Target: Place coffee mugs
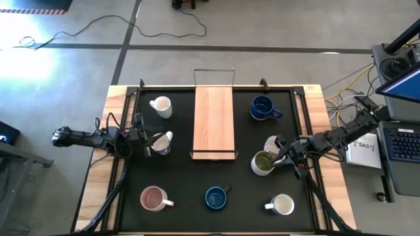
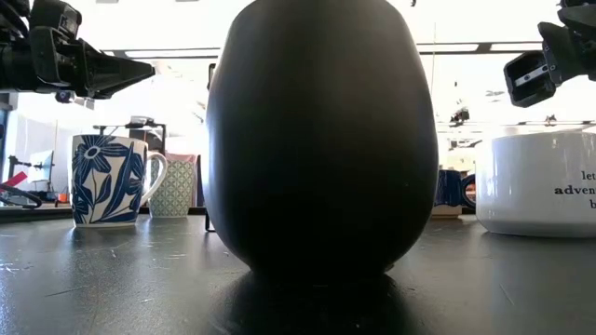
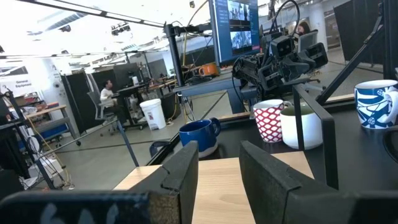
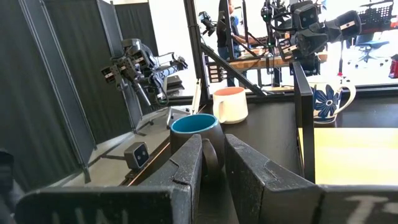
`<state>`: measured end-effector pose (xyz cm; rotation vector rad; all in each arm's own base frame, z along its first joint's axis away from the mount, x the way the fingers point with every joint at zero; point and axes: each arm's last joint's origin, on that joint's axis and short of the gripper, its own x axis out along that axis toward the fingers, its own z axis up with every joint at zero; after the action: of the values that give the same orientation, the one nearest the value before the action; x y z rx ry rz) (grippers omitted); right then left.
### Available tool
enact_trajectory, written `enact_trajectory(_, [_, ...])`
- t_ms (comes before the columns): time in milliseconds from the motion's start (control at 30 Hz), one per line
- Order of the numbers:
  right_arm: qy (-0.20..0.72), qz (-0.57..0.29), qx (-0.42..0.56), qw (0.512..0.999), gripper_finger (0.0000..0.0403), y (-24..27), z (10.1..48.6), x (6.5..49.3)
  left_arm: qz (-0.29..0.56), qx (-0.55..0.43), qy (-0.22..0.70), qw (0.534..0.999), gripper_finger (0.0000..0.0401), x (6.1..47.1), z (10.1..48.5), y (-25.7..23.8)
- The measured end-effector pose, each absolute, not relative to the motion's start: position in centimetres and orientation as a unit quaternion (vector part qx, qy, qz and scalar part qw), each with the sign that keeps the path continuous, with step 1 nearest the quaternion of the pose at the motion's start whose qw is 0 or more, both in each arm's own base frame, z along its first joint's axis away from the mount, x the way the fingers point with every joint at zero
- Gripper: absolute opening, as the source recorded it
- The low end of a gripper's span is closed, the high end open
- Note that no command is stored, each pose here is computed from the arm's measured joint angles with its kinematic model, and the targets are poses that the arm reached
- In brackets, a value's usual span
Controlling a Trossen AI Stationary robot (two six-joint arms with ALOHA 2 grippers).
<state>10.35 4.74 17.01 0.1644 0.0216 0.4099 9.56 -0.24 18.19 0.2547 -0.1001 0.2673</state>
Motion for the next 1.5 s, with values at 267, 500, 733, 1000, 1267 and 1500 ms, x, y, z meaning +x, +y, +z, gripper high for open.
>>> enact_trajectory(267, [0.011,0.203,0.081,0.976,0.0059,4.74,17.02,10.35,0.133,0.127,-0.05,0.982,0.01,9.56,18.18,-0.24])
enact_trajectory(500, [0.011,0.203,0.082,0.976,0.0059,4.74,17.01,10.35,0.133,0.127,-0.05,0.982,0.01,9.56,18.18,-0.24])
enact_trajectory(733, [0.011,0.203,0.081,0.976,0.0059,4.74,17.01,10.35,0.133,0.127,-0.05,0.982,0.01,9.56,18.19,-0.24])
enact_trajectory(1000, [0.011,0.203,0.082,0.976,0.0059,4.74,17.02,10.35,0.133,0.127,-0.05,0.982,0.01,9.56,18.19,-0.24])
enact_trajectory(1267, [0.008,0.203,0.08,0.976,0.0059,4.73,17.07,10.35,0.133,0.127,-0.05,0.982,0.01,9.56,18.18,-0.24])
enact_trajectory(1500, [-0.031,0.204,0.042,0.978,0.0059,4.71,17.64,10.3,0.133,0.127,-0.05,0.982,0.01,9.56,18.19,-0.24])
